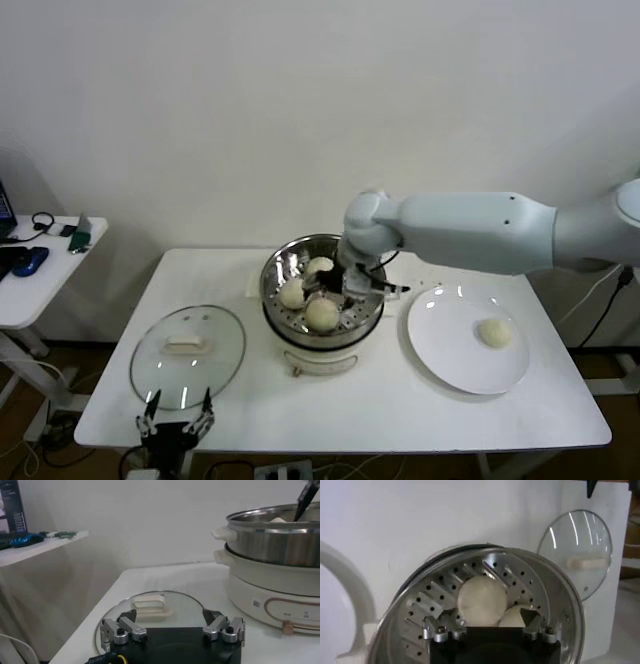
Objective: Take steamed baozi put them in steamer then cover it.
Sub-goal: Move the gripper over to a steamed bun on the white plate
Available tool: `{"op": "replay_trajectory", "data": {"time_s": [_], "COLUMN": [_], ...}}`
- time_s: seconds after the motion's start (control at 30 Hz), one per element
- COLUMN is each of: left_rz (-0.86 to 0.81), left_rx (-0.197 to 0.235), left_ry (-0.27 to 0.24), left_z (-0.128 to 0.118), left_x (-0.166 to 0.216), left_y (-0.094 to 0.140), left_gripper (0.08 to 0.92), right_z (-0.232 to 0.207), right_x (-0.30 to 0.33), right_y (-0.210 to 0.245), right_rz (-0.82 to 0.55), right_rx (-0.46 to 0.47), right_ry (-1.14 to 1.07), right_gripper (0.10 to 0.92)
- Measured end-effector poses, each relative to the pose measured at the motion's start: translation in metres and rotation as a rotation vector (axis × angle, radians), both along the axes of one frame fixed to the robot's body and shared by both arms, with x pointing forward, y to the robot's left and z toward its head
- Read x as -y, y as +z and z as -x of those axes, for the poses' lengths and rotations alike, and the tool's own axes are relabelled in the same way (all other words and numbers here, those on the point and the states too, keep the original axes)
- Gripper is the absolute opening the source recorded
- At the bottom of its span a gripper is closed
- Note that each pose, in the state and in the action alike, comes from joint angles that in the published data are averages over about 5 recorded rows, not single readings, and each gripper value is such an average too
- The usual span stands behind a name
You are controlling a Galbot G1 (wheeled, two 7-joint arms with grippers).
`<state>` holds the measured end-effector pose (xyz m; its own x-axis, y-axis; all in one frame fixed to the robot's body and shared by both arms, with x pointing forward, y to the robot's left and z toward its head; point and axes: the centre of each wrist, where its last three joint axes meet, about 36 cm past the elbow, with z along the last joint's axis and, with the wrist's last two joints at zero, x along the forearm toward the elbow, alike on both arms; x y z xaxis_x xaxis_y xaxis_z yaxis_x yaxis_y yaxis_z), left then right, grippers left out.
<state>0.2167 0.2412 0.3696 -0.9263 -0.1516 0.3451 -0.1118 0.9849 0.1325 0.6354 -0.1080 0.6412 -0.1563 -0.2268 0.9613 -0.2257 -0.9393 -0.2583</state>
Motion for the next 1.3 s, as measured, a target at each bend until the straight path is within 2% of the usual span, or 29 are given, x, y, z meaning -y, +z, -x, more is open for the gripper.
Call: {"op": "replay_trajectory", "data": {"time_s": [0.27, 0.47, 0.8, 1.0, 1.3], "left_rz": [0.003, 0.004, 0.010, 0.017, 0.021], "left_rx": [0.005, 0.006, 0.015, 0.025, 0.017], "left_ry": [-0.010, -0.016, -0.007, 0.000, 0.005], "left_z": [-0.003, -0.005, -0.004, -0.003, 0.002], "left_x": [0.003, 0.002, -0.001, -0.001, 0.001], "left_y": [0.000, -0.001, 0.004, 0.009, 0.007], "left_gripper": [0.823, 0.823, 0.823, 0.823, 0.823], "right_z": [-0.024, -0.020, -0.006, -0.006, -0.009], "right_x": [0.101, 0.191, 0.297, 0.328, 0.354], "right_y": [0.066, 0.071, 0.000, -0.047, -0.109], "right_rz": [0.012, -0.023, -0.046, -0.025, -0.003], "right_rx": [-0.075, -0.113, -0.190, -0.200, -0.195], "right_ry": [-0.414, -0.754, -1.087, -1.170, -1.242], "right_gripper": [0.823, 0.823, 0.823, 0.823, 0.823]}}
